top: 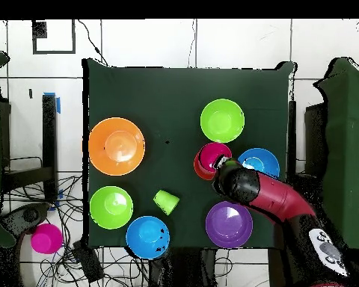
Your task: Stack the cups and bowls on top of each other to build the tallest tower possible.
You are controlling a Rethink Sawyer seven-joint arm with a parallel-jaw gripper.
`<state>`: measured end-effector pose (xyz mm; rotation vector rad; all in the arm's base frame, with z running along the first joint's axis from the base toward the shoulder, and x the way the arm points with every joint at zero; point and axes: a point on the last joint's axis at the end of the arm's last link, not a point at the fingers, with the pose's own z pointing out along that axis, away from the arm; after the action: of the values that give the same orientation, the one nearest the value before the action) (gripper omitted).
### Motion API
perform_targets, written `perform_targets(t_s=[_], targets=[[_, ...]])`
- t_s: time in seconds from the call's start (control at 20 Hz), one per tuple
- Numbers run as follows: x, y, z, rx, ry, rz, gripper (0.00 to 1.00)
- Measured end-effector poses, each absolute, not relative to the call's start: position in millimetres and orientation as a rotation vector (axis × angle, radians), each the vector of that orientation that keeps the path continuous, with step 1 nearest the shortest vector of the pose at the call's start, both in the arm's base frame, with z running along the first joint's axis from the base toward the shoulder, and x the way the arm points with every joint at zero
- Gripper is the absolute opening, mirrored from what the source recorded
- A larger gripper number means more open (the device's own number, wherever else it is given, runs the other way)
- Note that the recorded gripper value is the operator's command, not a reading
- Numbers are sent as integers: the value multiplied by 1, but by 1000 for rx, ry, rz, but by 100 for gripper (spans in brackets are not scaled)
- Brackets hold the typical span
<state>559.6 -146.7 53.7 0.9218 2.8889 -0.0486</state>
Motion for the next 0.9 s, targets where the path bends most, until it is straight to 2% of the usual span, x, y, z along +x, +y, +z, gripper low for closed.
perform_targets(t_s=[0.9], targets=[[558,-145,53,915,2867,-49,0]])
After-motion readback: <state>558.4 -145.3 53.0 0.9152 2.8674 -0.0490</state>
